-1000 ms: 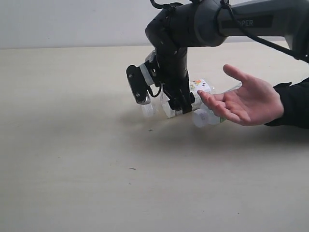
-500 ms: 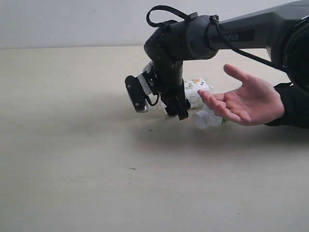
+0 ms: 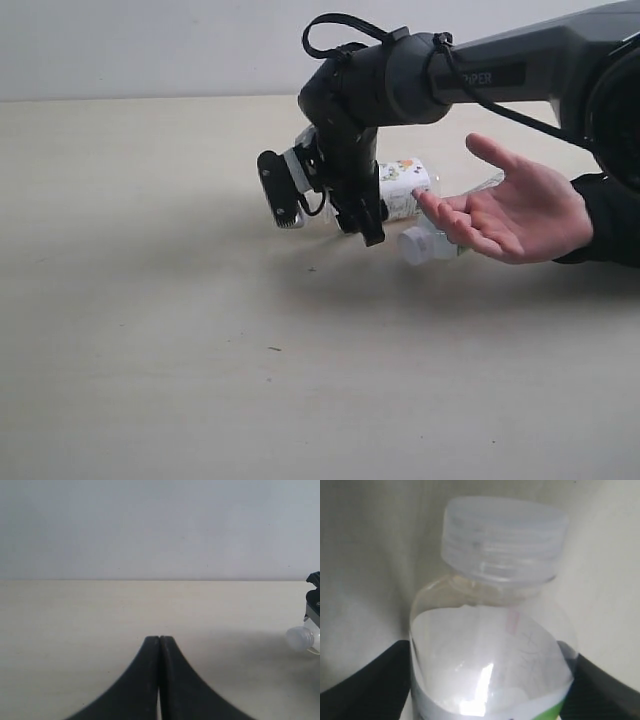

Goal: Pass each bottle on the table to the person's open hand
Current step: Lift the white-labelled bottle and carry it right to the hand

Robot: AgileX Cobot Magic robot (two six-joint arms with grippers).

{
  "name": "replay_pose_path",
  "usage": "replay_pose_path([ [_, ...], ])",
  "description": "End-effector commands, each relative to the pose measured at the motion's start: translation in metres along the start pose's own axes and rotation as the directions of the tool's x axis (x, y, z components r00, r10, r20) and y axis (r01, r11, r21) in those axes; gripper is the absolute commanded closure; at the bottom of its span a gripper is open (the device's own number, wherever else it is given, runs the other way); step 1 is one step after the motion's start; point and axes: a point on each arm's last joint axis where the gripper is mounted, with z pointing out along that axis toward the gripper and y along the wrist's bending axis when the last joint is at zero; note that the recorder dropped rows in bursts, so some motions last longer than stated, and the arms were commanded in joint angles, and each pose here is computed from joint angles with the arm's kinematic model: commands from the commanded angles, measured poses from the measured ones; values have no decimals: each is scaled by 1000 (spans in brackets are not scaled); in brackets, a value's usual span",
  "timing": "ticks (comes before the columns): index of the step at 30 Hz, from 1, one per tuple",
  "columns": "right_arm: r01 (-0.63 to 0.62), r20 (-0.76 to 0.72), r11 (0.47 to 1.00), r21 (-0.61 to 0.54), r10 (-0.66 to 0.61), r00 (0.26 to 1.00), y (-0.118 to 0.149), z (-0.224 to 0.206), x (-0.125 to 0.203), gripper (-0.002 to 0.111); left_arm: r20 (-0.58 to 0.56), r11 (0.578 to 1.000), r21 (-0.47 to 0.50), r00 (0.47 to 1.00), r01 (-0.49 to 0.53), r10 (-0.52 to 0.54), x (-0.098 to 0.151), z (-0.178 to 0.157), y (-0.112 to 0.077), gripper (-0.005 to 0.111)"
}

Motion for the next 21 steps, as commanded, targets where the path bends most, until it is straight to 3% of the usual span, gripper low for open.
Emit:
replay_pose_path([
  [1,43,-26,997,65,-42,999,-9,-3,3,108,5,1000,0,1000,-2,2,1,0,0,107],
  [16,-188,52,957,221,181,982,-45,-77,-10,108,5,1000,0,1000,-2,2,1,0,0,107],
  [21,-343,128,897,279,319,939,-47,-119,-17,108,5,1000,0,1000,-2,2,1,0,0,107],
])
